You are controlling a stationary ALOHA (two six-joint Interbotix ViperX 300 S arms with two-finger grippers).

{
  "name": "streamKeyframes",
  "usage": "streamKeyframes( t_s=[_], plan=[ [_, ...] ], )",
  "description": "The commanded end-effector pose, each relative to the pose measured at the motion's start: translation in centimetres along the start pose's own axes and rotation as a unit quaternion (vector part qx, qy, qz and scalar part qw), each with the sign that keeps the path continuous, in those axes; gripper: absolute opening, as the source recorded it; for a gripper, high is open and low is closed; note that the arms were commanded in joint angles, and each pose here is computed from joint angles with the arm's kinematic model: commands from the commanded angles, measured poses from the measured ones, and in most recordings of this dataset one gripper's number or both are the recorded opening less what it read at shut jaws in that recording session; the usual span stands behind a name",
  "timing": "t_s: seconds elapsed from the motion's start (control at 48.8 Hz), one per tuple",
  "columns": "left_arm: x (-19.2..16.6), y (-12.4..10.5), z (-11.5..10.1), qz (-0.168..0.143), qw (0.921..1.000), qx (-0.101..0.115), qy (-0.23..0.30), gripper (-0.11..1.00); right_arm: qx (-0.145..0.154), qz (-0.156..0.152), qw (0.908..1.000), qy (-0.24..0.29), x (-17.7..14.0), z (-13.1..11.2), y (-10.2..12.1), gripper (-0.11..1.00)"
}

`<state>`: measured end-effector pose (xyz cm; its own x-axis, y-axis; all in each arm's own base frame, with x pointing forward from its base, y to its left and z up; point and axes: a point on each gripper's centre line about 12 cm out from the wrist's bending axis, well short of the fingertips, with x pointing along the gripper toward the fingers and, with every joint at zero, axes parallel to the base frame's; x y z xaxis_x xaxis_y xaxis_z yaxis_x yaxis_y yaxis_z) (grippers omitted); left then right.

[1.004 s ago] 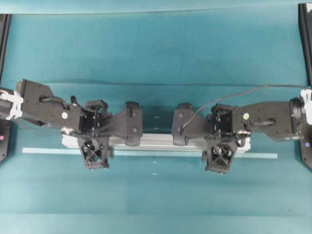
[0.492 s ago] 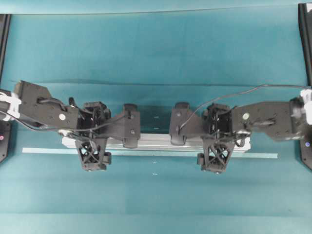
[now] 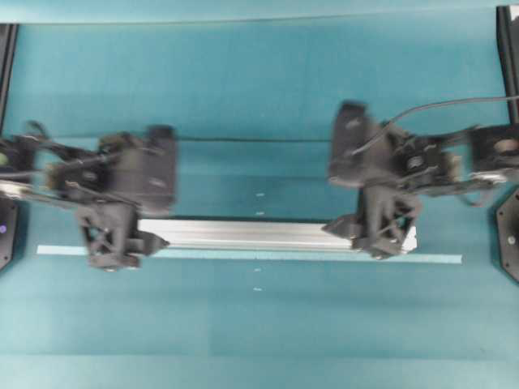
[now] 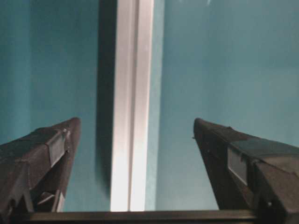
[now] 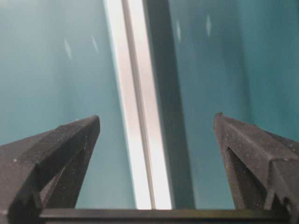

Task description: Lift the metal rail with both hands.

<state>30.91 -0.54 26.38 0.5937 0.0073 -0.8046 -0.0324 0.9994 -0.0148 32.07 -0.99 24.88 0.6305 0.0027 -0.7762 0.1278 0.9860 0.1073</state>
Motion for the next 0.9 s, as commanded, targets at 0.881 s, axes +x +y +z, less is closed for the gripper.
streamKeyframes(
  t_s=[0.881],
  plan=[
    [-11.0,0.1,2.0,-0.015,0.965,0.001,-0.262,0.96,-0.005,0.029,0.9711,-0.237,-15.2,-1.9,0.1,0.99]
  ],
)
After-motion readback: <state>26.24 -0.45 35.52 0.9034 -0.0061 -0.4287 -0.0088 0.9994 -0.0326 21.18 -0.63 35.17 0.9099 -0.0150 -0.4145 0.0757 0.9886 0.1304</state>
